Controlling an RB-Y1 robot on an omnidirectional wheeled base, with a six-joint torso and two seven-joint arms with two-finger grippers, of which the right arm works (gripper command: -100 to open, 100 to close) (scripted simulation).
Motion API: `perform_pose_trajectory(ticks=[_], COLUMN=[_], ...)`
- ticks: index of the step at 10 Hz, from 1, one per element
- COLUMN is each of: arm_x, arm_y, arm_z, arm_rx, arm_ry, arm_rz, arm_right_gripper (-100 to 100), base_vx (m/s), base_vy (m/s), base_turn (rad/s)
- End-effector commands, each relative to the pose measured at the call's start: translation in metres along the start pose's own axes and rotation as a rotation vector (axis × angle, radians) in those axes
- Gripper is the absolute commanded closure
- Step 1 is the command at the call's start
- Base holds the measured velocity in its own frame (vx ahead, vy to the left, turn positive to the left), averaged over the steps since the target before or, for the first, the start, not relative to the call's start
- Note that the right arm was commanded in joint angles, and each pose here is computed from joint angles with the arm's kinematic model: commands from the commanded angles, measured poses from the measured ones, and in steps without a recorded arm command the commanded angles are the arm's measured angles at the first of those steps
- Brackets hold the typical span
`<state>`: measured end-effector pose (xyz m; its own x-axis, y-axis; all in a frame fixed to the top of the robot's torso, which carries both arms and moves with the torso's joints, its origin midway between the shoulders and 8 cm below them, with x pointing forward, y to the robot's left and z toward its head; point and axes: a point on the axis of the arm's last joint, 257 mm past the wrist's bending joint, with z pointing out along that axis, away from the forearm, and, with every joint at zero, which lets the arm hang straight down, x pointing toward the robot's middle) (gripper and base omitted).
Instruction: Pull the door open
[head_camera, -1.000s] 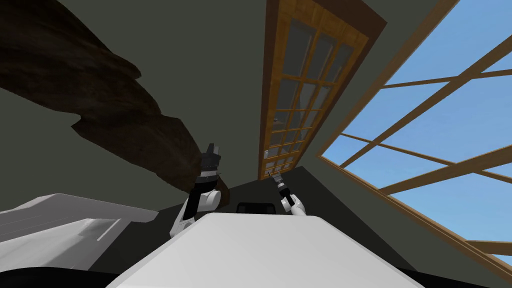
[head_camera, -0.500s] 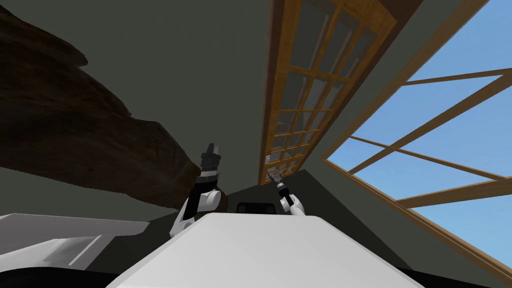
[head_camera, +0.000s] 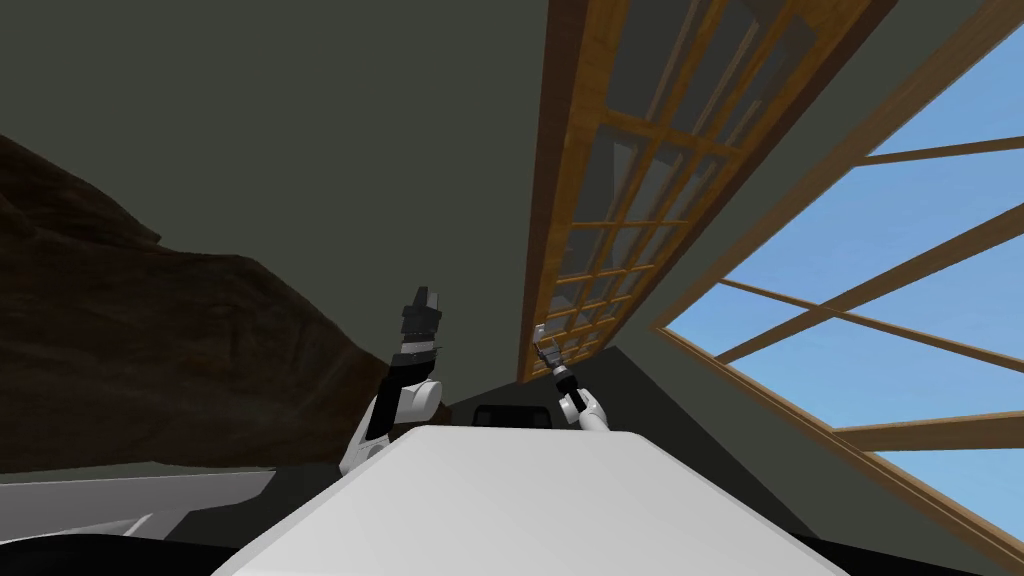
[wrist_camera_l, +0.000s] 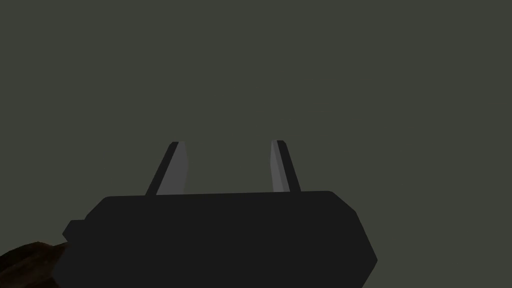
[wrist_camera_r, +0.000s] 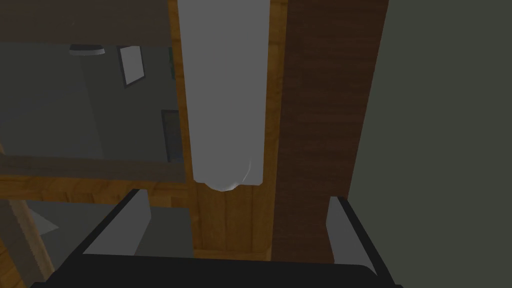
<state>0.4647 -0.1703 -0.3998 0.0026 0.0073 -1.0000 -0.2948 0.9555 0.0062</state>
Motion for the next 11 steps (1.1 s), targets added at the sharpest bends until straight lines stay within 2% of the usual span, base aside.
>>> perform_pose_trajectory(ticks=[1,3,4,5,11], arm_x=[0.0001,0.0003,0.0017,0.0017,0.0018], arm_y=[0.0014,0.0029,0.0031,0.0031,-0.0006], arm_z=[0.0004,0.0008,-0.0007,-0.0007,-0.0016], arm_rx=[0.001,0.001,0.0,0.0,0.005], arm_ry=[0.0,0.0,0.003,0.003,0.004], arm_rz=[0.004,0.009,0.008,0.008,0.014], arm_right_gripper=[-100,-100,-100,100,100], base_vx=[0.25,0.226,0.031,-0.032,-0.025], base_vy=[0.019,0.016,-0.013,-0.001,-0.005], base_turn=[0.001,0.008,0.013,0.002,0.0])
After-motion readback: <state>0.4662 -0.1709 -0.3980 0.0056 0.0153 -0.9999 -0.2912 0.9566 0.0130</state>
